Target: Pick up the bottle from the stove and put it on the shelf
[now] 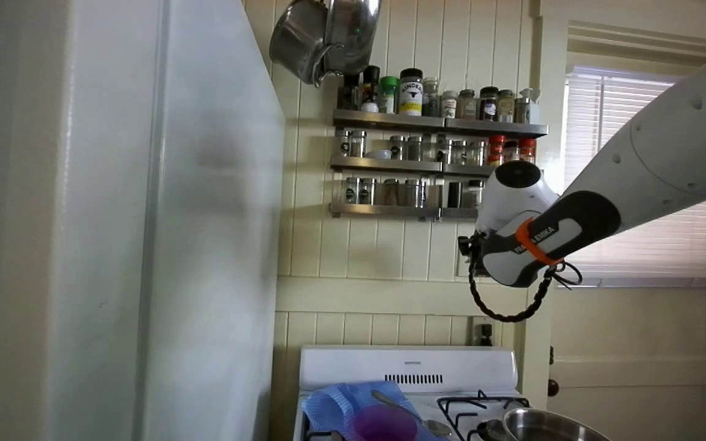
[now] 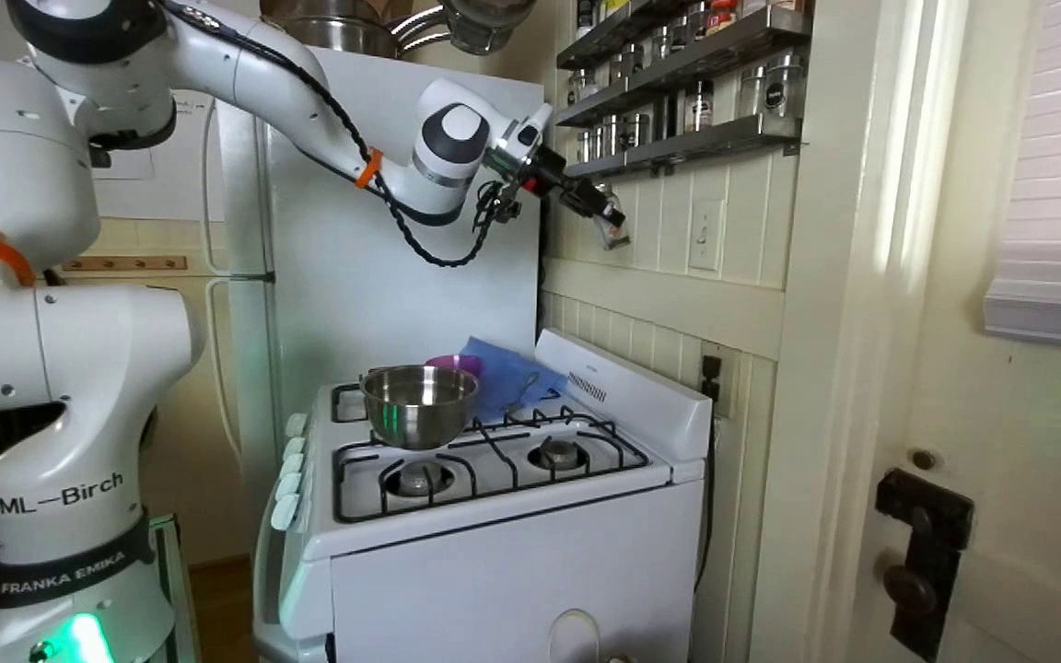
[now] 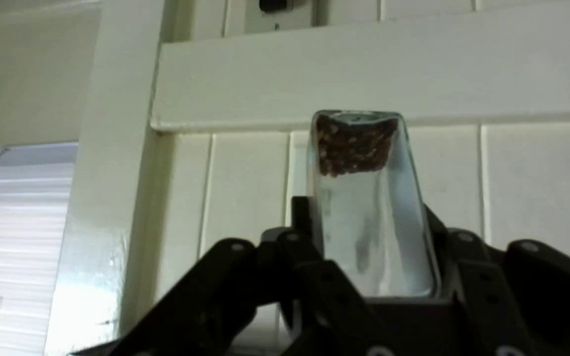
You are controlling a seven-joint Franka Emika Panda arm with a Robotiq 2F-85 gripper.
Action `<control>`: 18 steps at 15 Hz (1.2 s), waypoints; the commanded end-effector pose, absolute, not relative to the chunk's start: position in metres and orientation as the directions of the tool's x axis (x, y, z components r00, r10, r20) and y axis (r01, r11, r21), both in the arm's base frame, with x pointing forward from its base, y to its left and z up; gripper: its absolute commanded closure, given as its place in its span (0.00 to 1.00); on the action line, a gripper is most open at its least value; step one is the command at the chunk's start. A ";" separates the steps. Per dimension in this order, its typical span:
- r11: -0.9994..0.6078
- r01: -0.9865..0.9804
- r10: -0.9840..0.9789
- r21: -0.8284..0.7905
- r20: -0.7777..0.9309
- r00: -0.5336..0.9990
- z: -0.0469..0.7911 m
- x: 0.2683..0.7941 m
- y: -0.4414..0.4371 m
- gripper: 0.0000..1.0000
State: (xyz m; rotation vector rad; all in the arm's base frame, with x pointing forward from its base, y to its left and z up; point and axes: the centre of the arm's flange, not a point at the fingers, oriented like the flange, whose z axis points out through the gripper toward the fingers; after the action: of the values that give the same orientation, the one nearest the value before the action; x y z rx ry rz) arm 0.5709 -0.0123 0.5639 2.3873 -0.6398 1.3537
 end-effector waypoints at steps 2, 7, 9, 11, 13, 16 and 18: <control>-0.865 -0.501 -0.198 -0.006 0.923 0.331 0.615 0.538 -0.017 0.76; -0.877 -0.476 -0.230 -0.066 0.927 0.295 0.643 0.530 -0.010 0.76; -0.892 -0.444 -0.240 -0.089 0.924 0.298 0.648 0.529 -0.004 0.76; -0.886 -0.460 -0.223 -0.067 0.929 0.296 0.641 0.538 -0.004 0.51; -0.890 -0.452 -0.213 -0.060 0.931 0.296 0.643 0.536 0.000 0.51; -0.889 -0.453 -0.210 -0.073 0.943 0.260 0.663 0.538 -0.005 0.76; -0.882 -0.465 -0.206 -0.079 0.952 0.229 0.679 0.531 -0.014 0.76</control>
State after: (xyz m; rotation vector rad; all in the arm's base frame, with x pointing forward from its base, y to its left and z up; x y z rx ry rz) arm 0.5363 -0.0043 0.6547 2.3265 -0.6208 1.6605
